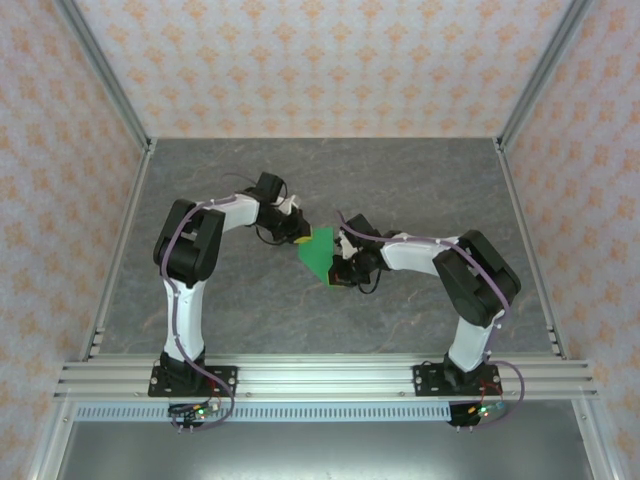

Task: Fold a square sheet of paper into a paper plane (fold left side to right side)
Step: Fourth fold the wing at the center of the table.

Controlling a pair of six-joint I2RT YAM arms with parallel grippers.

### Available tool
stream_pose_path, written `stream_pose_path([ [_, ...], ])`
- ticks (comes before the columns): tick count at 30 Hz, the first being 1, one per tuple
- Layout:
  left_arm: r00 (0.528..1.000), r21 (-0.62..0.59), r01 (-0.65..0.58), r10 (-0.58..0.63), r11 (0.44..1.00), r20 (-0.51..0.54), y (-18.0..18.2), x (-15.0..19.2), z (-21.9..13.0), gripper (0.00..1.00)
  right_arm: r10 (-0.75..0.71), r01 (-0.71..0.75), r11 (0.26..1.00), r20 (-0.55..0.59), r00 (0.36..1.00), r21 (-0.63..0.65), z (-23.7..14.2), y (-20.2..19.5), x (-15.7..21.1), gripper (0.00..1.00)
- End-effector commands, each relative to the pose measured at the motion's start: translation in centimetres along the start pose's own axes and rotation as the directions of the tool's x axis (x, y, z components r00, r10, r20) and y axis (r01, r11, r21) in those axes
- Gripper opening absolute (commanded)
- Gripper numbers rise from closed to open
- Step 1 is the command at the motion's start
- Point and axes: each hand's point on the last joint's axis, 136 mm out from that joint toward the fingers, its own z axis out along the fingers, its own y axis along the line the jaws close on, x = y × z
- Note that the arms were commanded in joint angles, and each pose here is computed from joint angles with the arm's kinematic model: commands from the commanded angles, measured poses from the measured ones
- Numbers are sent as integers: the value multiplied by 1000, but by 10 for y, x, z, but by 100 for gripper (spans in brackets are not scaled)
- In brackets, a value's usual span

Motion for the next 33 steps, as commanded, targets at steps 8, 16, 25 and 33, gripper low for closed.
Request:
stream_pose_path([
  [8,978,-89,-7,25,996,207,23,-70,-50,9,143,-95,958,-164,976,271,17,-75,62,0],
  [16,955,3,-88,84,996,284,-30,-33,-87,10,140,-101,962,-140,980,255,18,-68,51,0],
  [25,976,18,-165,161,986,150,-57,24,-28,10,141,-100,959,-142,980,265,18,-69,50,0],
  [33,989,-58,-95,101,994,110,-20,13,9,10,134,-97,962,-133,982,254,14,-65,48,0],
])
